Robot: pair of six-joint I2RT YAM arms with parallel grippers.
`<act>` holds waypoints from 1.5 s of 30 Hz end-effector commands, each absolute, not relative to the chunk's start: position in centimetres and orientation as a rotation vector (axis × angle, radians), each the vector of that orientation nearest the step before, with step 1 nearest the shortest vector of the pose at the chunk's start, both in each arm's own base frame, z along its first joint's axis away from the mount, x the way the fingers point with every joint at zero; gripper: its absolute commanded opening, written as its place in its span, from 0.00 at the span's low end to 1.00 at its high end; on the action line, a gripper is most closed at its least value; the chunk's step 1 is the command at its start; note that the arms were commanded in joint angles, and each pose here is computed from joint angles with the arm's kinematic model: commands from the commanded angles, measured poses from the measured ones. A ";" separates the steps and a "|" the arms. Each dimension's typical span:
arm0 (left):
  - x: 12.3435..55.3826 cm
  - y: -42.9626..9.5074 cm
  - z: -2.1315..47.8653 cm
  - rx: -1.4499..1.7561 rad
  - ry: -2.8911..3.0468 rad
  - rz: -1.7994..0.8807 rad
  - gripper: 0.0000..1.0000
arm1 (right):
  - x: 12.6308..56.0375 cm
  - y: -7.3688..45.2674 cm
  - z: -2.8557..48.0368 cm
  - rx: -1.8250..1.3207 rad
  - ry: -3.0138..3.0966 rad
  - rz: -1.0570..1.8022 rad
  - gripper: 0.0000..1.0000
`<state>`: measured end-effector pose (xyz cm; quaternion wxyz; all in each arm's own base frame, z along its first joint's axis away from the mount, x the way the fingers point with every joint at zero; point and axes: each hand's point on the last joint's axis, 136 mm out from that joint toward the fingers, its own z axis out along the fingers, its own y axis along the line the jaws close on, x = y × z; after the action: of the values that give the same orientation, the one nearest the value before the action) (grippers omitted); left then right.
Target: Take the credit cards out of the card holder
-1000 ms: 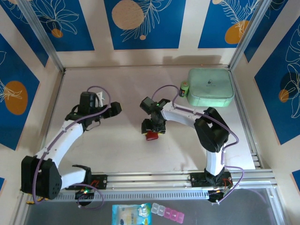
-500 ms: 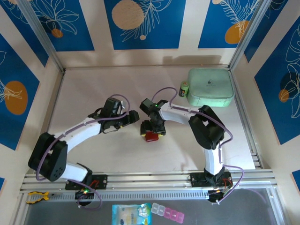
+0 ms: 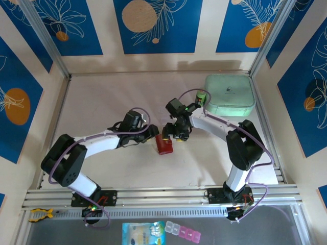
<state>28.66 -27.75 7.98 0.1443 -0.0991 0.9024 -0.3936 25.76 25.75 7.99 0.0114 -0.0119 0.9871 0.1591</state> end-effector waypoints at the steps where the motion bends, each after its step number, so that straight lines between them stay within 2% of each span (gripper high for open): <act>1: 28.3 -28.0 6.9 -0.392 2.607 -1.178 0.37 | 25.1 26.2 7.6 -0.130 3.102 0.536 0.57; 7: 27.5 -28.1 6.0 -0.463 2.603 -1.237 0.18 | 25.9 27.0 6.9 -0.209 3.107 0.497 0.43; 17: 27.0 -28.8 5.5 -0.500 2.602 -1.311 0.02 | 26.7 27.8 5.9 -0.306 3.132 0.388 0.38; 37: 25.9 -29.9 4.3 -0.544 2.628 -1.374 0.00 | 26.0 27.6 2.8 -0.325 3.192 0.249 0.36; 45: 25.7 -29.6 3.3 -0.547 2.660 -1.324 0.00 | 25.7 27.4 2.3 -0.296 3.201 0.238 0.29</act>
<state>26.43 -29.42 4.14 0.0723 -0.1879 0.8730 -0.4442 26.29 27.47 3.39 -0.0284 -0.0943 0.9916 0.0836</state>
